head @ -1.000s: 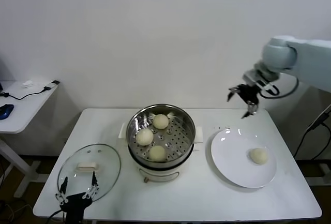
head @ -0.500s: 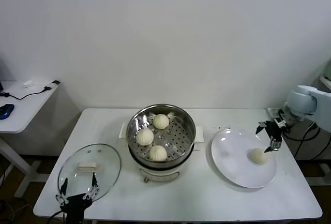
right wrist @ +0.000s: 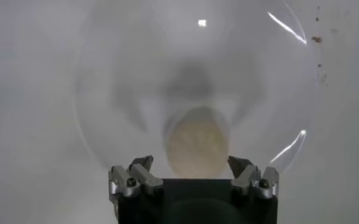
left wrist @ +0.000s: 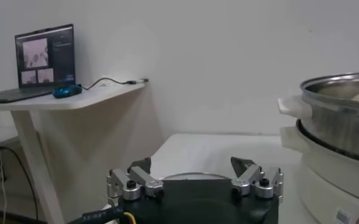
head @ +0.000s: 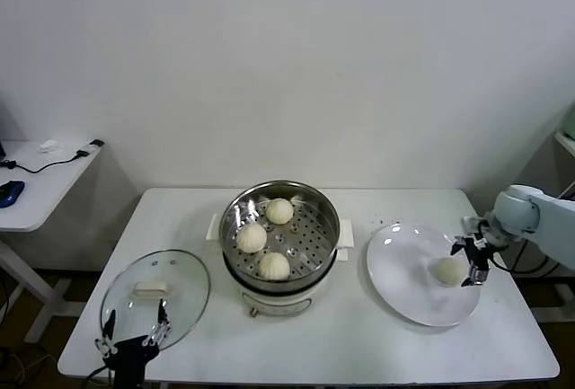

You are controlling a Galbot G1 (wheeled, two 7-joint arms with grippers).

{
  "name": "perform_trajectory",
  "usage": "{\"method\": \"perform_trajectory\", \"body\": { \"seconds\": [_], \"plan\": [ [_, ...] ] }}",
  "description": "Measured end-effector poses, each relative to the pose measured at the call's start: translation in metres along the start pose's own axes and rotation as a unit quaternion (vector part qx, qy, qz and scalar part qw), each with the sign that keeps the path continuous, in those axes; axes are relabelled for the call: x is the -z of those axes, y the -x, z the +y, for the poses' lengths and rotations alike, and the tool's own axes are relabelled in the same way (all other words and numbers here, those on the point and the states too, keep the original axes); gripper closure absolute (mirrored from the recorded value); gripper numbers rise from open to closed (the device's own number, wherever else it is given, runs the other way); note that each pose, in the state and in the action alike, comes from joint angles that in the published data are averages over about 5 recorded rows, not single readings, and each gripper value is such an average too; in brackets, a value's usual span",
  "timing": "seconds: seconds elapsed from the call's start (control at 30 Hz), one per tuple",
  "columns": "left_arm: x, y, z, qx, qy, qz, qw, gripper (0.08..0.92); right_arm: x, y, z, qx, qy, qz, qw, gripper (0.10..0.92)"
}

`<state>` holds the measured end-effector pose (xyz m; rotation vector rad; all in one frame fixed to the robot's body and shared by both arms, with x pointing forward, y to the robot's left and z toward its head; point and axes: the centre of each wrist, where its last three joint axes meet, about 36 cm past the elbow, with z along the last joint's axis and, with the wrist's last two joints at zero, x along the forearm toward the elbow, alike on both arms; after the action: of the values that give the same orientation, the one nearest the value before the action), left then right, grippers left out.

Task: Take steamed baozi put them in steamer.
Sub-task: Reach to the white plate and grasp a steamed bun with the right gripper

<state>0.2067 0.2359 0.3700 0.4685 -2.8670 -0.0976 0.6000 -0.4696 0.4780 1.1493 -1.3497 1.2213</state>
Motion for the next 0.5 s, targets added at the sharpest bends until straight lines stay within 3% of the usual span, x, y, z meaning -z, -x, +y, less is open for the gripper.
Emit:
{"method": "perform_trajectory", "body": {
  "seconds": [0.3, 0.5],
  "plan": [
    [-0.002, -0.001, 0.000, 0.003, 0.000, 0.001, 1.000, 0.177, -0.003, 0.015, 0.001, 0.003, 0.006, 0.005, 1.000, 0.202],
    [-0.002, -0.001, -0.001, 0.001, -0.002, 0.001, 1.000, 0.177, -0.005, 0.021, 0.003, 0.001, 0.011, 0.004, 1.000, 0.273]
  ]
}}
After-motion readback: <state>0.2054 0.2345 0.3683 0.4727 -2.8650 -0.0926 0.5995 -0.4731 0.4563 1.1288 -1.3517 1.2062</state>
